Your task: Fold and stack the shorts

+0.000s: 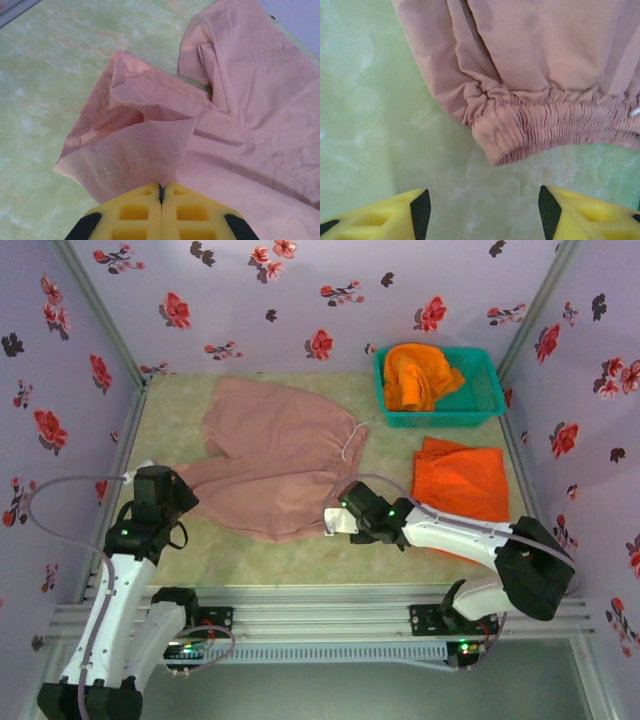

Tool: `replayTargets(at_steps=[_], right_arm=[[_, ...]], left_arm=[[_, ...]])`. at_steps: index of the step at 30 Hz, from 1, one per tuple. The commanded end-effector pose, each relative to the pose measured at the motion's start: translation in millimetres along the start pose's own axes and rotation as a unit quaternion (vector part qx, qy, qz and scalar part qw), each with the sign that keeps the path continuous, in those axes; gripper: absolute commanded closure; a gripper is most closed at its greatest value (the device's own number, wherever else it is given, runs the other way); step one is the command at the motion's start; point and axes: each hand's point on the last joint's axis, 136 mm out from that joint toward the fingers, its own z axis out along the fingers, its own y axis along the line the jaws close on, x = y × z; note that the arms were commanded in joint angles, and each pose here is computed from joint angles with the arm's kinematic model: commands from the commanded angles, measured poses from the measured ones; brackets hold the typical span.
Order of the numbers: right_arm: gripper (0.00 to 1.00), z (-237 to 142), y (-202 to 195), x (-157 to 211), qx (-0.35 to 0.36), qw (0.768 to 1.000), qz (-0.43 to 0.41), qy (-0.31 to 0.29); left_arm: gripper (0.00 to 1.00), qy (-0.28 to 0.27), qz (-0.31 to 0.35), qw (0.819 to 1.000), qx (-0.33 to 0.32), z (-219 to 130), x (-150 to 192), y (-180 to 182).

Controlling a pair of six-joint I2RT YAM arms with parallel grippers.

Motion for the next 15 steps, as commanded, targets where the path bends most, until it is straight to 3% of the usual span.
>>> replayTargets(at_steps=[1,15], right_arm=[[0.4,9.4,-16.8,-13.6,0.049,0.998,-0.02,-0.023],[0.51,31.7,-6.4,-5.9,0.033,0.996,-0.08,0.008]], left_arm=[[1.0,-0.015,0.006,1.0,0.0,-1.5,-5.6,-0.6],[1.0,-0.012,0.01,1.0,-0.003,-0.3,-1.4,2.3]])
